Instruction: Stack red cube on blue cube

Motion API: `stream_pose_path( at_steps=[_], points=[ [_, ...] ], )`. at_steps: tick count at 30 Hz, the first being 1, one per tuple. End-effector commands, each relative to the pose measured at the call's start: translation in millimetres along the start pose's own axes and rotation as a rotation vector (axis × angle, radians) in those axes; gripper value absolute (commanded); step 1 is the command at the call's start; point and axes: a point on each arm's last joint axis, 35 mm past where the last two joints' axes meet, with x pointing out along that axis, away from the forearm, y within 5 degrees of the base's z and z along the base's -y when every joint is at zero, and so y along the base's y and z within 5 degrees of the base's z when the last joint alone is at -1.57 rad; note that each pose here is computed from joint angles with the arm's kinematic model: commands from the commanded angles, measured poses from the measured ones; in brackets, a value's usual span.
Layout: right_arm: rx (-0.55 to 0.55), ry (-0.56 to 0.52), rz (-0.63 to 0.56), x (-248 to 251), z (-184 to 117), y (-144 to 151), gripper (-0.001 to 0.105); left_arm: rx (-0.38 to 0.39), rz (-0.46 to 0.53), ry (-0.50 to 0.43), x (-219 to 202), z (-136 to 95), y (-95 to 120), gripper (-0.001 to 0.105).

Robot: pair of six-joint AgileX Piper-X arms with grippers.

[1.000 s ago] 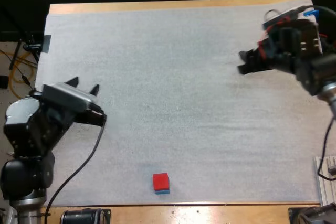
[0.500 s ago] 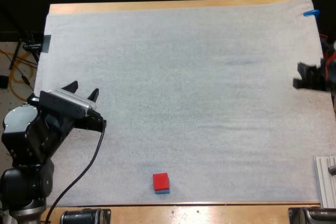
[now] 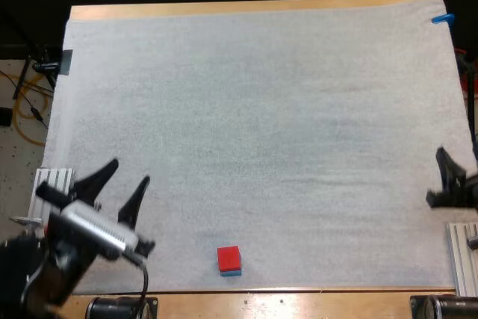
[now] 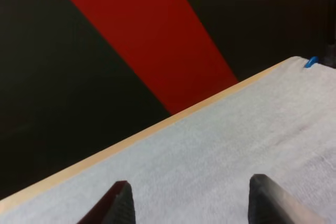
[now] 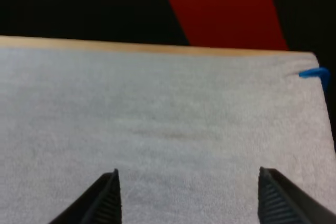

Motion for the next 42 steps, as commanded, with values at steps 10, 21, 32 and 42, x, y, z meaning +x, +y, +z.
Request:
stream_pose_path(
  at_steps=[10, 21, 32, 42],
  points=[
    [0.061, -0.121, -0.109, -46, -49, 27, 0.055, -0.063, -0.006, -0.038, -47, -47, -22, 0.047],
    [0.085, -0.079, -0.195, -56, -59, 30, 0.055, -0.185, 0.003, 0.203, -55, -77, -27, 0.047],
    [0.086, -0.049, -0.175, -43, -69, 31, 0.055, -0.101, 0.082, 0.102, -20, -86, -10, 0.047],
    [0.095, -0.009, -0.159, -35, -77, 32, 0.055, -0.138, 0.079, 0.198, -1, -114, -4, 0.047]
  ],
)
